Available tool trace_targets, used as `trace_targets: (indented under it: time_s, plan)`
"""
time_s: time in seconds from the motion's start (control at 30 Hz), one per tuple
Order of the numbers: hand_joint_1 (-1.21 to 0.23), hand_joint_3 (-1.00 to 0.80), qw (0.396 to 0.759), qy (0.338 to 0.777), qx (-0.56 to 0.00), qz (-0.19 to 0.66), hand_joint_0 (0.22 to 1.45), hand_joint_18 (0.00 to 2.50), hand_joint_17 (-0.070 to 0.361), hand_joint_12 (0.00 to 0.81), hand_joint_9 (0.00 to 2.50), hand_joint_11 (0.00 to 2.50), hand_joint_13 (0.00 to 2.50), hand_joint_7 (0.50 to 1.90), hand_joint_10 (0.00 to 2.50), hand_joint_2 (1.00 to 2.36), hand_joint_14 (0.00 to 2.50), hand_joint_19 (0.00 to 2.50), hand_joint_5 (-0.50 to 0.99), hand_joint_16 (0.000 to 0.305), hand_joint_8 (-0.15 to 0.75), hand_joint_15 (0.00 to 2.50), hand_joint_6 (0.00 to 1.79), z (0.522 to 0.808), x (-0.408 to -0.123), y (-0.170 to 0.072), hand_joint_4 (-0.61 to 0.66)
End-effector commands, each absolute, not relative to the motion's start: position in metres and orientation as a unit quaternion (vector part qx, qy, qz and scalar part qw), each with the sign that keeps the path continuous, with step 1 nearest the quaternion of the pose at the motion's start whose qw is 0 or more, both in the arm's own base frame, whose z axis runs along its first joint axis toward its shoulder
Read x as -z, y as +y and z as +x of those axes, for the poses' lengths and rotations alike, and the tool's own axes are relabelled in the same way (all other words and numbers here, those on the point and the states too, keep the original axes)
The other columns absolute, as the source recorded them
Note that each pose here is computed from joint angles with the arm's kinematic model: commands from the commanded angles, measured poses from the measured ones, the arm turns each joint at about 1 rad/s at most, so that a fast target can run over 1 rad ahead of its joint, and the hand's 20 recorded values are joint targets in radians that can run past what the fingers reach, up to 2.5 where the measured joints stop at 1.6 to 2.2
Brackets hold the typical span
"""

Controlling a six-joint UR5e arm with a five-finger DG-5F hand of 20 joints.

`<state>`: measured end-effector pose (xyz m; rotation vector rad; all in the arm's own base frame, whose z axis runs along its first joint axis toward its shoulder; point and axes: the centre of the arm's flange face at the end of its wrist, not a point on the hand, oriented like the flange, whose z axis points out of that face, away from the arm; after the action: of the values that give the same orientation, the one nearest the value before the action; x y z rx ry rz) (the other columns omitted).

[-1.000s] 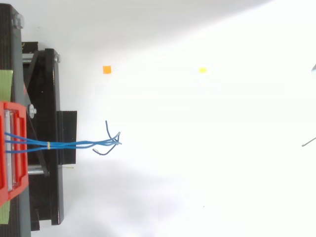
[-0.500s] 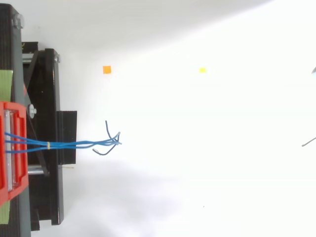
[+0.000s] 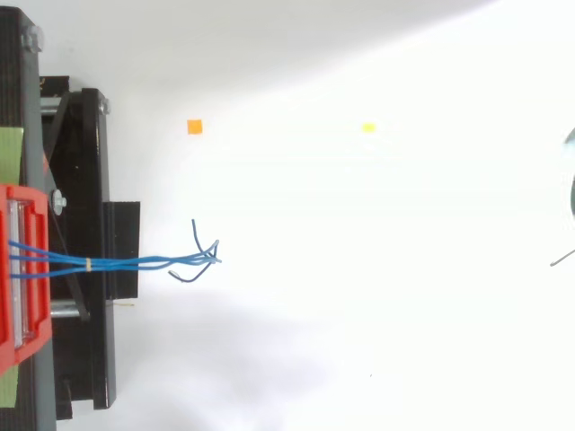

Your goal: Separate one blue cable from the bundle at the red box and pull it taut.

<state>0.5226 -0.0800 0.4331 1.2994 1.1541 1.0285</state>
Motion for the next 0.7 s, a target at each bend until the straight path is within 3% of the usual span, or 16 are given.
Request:
trace_targets:
  time_s: [0.0,0.13,0.47,0.67]
  plan:
    - [-0.65,-0.46,0.536,0.478,-0.432,0.546,0.55,0.37,0.096,0.351,0.6,0.39,0.49,0.85,0.01,1.0,0.01,0.45,-0.19,0.043,0.304,0.19,0.5,0.537,-0.418,-0.075,0.25]
    - [-0.65,-0.46,0.536,0.472,-0.439,0.545,0.55,0.38,0.095,0.352,0.6,0.39,0.5,0.85,0.01,1.0,0.01,0.45,-0.19,0.042,0.303,0.2,0.5,0.561,-0.391,-0.069,0.24]
    - [-0.66,-0.46,0.542,0.461,-0.446,0.542,0.56,0.44,0.098,0.356,0.62,0.45,0.55,0.85,0.02,1.0,0.01,0.52,-0.19,0.043,0.304,0.25,0.5,0.586,-0.369,-0.059,0.24]
    - [-0.66,-0.46,0.54,0.468,-0.435,0.548,0.56,0.4,0.093,0.351,0.64,0.45,0.53,0.85,0.02,1.0,0.01,0.42,-0.18,0.041,0.307,0.23,0.5,0.609,-0.348,-0.053,0.27]
